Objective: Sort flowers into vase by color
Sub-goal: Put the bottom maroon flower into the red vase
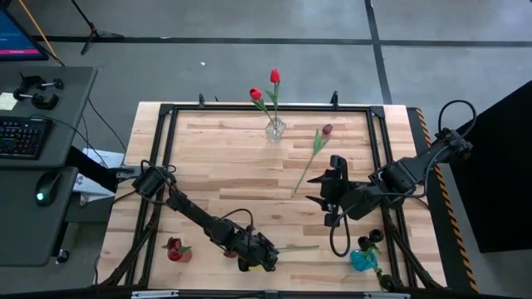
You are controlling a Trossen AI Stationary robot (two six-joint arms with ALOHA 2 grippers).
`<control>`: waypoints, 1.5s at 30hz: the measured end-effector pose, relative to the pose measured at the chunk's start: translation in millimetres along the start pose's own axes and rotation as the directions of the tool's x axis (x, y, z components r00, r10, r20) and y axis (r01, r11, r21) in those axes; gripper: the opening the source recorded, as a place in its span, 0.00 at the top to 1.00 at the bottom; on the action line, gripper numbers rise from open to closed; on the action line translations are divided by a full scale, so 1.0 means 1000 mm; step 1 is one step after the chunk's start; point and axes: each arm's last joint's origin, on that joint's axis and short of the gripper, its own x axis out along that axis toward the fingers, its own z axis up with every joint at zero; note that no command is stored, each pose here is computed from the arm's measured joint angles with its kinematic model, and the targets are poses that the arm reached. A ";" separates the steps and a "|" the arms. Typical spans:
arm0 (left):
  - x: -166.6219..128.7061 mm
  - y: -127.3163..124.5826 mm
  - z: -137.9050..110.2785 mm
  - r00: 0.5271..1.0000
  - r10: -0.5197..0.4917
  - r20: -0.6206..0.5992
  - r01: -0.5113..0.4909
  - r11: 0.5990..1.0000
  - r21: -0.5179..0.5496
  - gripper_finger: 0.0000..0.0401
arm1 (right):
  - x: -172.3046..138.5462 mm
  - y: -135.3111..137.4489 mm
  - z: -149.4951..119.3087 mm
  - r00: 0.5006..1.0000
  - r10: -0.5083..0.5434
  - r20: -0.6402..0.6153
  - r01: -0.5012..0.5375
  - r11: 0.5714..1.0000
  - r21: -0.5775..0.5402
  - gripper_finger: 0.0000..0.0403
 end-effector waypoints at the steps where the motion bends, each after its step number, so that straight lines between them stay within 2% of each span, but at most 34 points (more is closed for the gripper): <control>1: 0.001 -0.001 0.000 1.000 -0.003 0.000 0.003 1.000 0.008 0.61 | 0.000 0.000 0.000 1.000 -0.003 0.001 0.003 1.000 0.008 0.55; 13: 0.005 -0.006 -0.003 1.000 -0.021 0.003 0.021 1.000 0.002 0.63 | 0.000 0.000 0.001 1.000 -0.006 0.011 0.006 0.999 0.039 0.55; 26: 0.021 -0.019 0.008 0.996 -0.087 -0.029 0.087 0.996 0.012 0.97 | 0.000 0.000 0.003 1.000 -0.003 0.028 0.002 0.999 0.044 0.55; 32: 0.022 -0.016 0.006 0.994 -0.083 -0.069 0.080 0.996 -0.046 0.99 | 0.000 0.000 0.003 1.000 -0.005 0.031 0.004 0.999 0.035 0.55; 36: 0.020 -0.011 0.002 0.987 -0.084 -0.134 0.068 0.991 -0.119 1.00 | 0.000 0.001 0.003 0.999 -0.004 0.032 0.003 0.999 0.038 0.55; 40: 0.010 0.000 -0.012 0.977 -0.070 -0.202 0.015 0.966 -0.259 1.00 | 0.000 0.001 0.004 0.999 -0.003 0.033 0.002 0.999 0.034 0.55; 43: -0.002 0.007 -0.031 0.969 -0.059 -0.242 -0.037 0.926 -0.375 1.00 | 0.000 0.001 0.004 0.999 -0.002 0.036 0.001 1.000 0.031 0.55; 45: -0.015 0.013 -0.048 0.958 -0.052 -0.281 -0.090 0.878 -0.470 1.00 | 0.000 0.001 0.004 0.999 -0.002 0.036 0.001 1.000 0.028 0.55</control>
